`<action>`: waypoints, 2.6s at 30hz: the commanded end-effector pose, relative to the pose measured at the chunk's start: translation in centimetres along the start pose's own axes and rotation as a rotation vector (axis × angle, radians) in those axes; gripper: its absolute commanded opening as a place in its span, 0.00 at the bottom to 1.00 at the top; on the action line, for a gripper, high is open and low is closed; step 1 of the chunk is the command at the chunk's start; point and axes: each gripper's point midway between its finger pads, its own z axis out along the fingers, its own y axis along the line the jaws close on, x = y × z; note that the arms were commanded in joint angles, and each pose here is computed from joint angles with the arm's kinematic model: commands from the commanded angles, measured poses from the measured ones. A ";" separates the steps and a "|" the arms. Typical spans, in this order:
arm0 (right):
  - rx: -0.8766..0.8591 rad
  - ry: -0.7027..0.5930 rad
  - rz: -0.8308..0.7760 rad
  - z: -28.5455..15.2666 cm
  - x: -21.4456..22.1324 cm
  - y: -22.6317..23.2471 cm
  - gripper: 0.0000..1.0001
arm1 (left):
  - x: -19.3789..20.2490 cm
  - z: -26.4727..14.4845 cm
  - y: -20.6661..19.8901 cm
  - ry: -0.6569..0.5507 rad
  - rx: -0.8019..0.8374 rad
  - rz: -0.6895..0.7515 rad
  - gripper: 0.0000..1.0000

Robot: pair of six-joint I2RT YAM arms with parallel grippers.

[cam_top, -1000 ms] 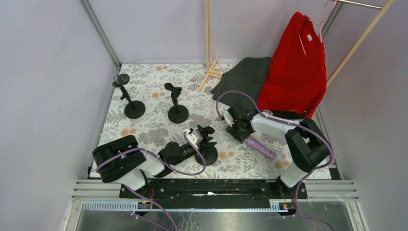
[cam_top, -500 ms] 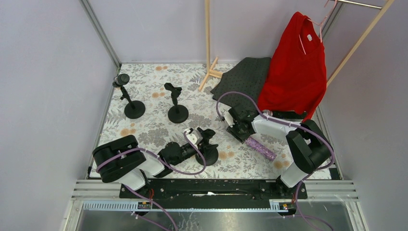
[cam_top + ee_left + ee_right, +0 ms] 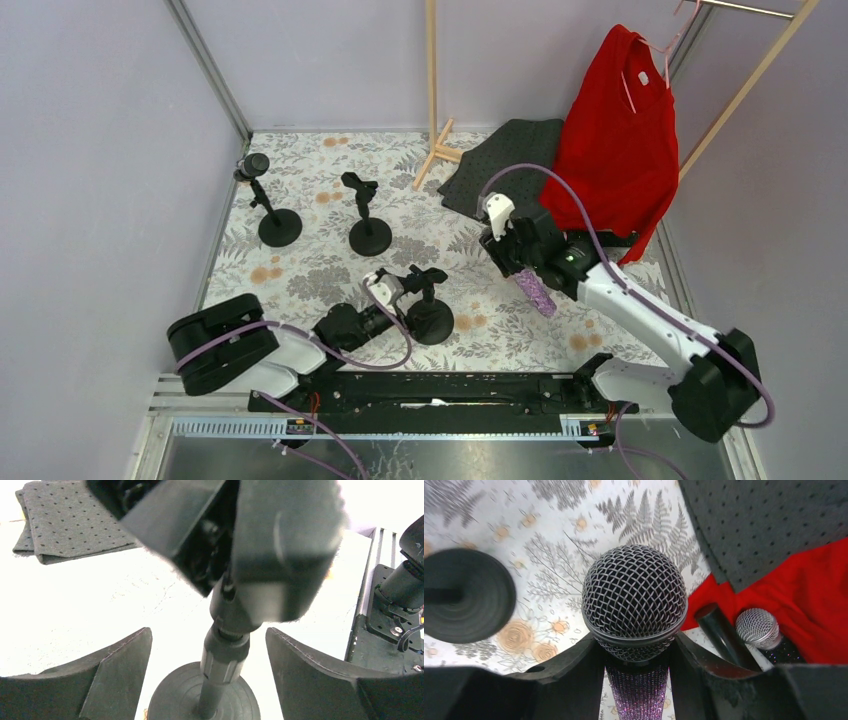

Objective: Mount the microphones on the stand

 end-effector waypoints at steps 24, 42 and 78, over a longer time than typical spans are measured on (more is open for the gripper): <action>-0.476 -0.884 -0.264 -17.5 -9.5 8.7 0.00 | -6.0 -4.0 1.2 -0.072 -0.010 0.345 0.93; -0.582 -0.819 -0.339 -18.5 -9.0 10.1 0.00 | -9.7 -4.0 -0.2 -0.175 0.289 0.462 0.92; -0.585 -0.805 -0.358 -17.9 -8.8 10.2 0.00 | -12.5 -2.2 -2.3 -0.107 0.508 0.291 0.86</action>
